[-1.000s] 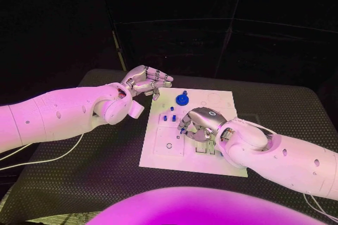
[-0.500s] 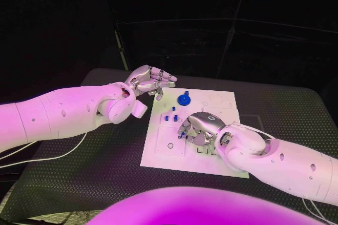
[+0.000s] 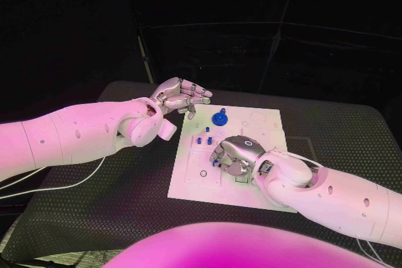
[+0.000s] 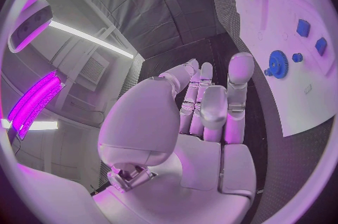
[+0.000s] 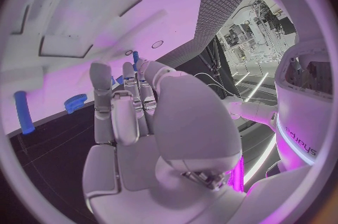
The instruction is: Assemble the parts on the task board
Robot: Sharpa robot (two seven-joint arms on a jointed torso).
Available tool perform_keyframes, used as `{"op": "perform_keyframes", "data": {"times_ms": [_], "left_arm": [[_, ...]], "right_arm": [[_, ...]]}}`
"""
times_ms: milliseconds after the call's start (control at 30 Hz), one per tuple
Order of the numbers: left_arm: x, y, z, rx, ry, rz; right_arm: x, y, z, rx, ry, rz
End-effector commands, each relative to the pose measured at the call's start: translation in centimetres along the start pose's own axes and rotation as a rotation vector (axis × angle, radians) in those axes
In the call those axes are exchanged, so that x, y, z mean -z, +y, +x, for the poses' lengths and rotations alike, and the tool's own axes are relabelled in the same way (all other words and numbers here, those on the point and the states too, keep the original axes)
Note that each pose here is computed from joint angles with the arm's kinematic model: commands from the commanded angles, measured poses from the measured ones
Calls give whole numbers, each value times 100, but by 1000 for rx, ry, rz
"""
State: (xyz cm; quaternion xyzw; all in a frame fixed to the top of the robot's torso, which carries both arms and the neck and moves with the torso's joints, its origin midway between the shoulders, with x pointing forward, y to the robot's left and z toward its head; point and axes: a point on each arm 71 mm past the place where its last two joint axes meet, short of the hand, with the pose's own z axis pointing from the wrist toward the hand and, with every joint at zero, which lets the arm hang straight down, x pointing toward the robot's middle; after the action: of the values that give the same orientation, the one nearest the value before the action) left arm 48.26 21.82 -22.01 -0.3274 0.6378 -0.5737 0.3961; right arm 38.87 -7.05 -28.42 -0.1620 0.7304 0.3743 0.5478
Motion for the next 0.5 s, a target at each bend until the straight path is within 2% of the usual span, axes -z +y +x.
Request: {"op": "perform_keyframes", "data": {"times_ms": [33,500], "left_arm": [[-8,-20,14,11,12,14],[-9,-18,17,13,16,12]], "right_arm": [[-14,13,0,16,-1,-2],[-34,-14,-8,28,-28,27]]}}
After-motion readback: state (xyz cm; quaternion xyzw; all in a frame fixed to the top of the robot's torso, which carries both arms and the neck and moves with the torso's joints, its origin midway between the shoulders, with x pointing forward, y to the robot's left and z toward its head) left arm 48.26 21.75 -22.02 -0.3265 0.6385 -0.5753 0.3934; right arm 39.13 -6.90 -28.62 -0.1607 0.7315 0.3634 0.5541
